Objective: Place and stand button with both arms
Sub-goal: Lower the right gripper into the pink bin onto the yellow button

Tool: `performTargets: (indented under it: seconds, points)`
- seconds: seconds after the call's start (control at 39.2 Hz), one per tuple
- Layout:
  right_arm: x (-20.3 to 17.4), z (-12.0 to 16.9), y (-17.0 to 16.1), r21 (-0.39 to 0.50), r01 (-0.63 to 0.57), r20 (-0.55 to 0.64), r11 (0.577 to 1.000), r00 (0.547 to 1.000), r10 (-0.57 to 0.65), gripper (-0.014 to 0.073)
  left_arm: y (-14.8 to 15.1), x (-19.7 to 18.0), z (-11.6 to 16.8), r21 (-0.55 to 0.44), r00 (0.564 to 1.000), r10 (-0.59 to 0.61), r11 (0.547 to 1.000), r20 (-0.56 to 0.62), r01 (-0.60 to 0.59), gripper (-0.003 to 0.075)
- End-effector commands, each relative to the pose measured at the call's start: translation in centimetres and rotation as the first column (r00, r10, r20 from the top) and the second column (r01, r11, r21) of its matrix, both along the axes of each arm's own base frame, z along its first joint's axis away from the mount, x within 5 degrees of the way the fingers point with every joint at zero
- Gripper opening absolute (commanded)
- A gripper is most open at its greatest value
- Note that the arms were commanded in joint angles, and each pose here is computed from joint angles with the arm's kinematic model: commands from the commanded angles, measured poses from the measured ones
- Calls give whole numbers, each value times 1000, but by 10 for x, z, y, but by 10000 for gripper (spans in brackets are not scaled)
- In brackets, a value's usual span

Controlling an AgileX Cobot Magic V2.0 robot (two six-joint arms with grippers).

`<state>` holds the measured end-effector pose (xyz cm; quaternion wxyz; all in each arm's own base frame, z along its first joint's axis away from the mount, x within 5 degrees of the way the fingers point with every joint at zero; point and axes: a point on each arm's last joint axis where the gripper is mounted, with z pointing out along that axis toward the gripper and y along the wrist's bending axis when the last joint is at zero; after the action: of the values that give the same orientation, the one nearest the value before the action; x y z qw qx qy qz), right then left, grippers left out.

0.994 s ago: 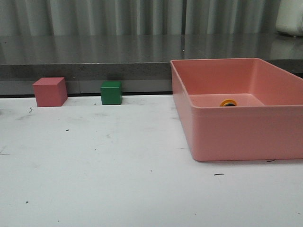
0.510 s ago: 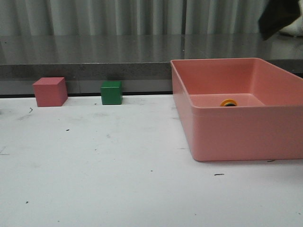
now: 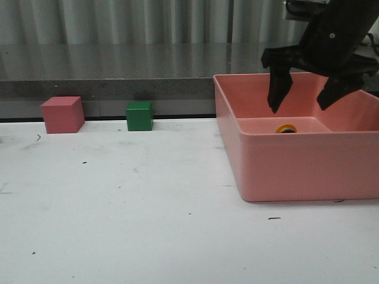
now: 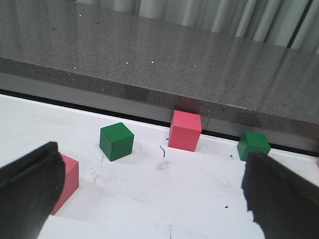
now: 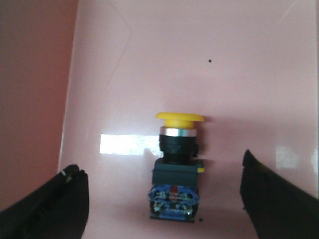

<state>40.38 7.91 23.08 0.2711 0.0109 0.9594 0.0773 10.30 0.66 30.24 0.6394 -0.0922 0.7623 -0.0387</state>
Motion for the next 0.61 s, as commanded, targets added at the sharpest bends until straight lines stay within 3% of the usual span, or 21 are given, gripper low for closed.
performTargets:
  seconds: [0.0,0.36,0.41,0.59]
  points:
    - [13,17,-5,13,20,56,1000,998,-20,634,0,3,16,3,995,2,1000,97,-2,692]
    - [27,-25,-6,-6,27,-52,1000,998,-27,619,0,3,16,3,995,2,1000,97,-2,692]
    - [27,-25,-5,-6,27,-57,1000,998,-27,584,0,3,16,3,995,2,1000,97,-2,691]
    - [27,-25,-5,-6,25,-61,1000,998,-25,314,0,3,16,3,995,2,1000,97,-2,691]
